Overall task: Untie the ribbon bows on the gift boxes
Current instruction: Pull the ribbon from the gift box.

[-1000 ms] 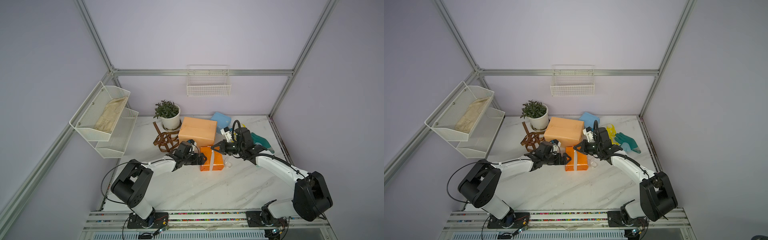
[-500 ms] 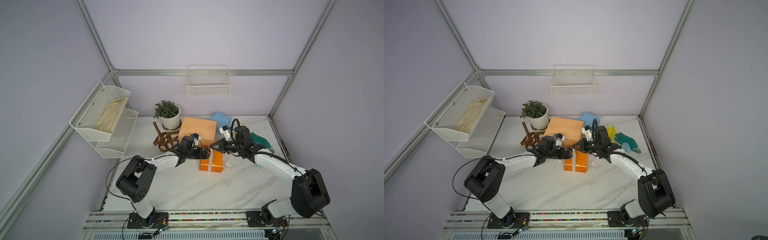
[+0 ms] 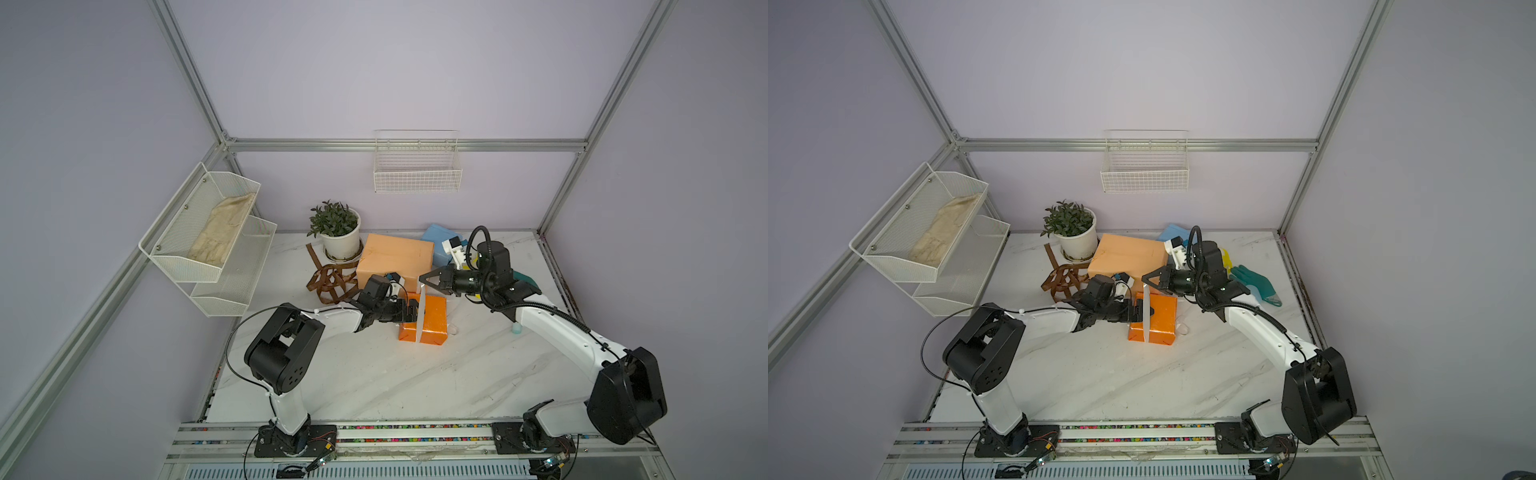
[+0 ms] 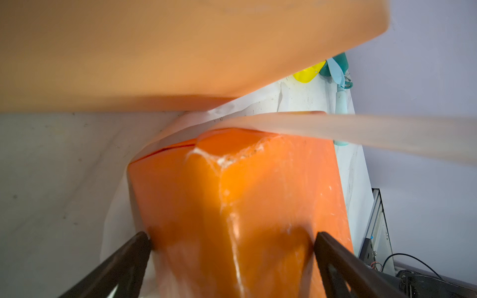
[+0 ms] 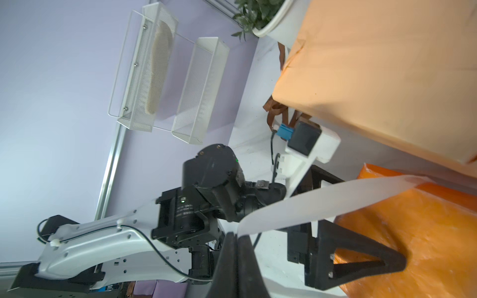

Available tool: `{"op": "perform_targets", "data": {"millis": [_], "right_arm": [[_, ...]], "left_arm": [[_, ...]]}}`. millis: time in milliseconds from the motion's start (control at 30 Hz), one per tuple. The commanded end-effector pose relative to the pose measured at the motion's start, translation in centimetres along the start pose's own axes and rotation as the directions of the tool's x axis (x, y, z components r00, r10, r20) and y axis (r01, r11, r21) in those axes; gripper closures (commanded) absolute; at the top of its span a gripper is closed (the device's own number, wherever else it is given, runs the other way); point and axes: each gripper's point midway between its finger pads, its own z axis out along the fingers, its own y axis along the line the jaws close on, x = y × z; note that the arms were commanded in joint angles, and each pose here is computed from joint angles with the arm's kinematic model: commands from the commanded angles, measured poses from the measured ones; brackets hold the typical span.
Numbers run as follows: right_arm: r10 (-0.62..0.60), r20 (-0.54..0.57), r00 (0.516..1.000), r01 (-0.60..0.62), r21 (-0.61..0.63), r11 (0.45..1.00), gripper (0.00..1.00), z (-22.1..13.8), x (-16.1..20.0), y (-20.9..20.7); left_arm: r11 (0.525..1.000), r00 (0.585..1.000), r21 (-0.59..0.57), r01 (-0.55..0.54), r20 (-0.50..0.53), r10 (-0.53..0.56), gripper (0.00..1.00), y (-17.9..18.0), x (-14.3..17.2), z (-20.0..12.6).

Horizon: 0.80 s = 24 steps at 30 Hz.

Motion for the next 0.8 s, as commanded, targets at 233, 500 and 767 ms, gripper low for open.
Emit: {"op": "perform_targets", "data": {"millis": [233,500,767], "right_arm": [[-0.17,0.197,0.966,0.199,-0.135,0.971,1.0,-5.5,-5.8,10.0],[-0.176,0.226,0.958,0.203,-0.106,0.973,1.0,-6.4,-6.9,9.7],[-0.097,0.147,0.984,0.101,-0.022,0.995,1.0,-4.3,-4.6,3.9]], "left_arm": [[0.998,0.998,-0.02,-0.062,0.024,0.063,0.0,-1.0,-0.4,-2.6],[0.991,0.998,-0.117,-0.06,-0.023,0.058,0.0,1.8,2.3,-3.6],[0.985,0.999,-0.163,-0.048,-0.012,0.047,0.0,3.1,2.7,-4.6]]}}
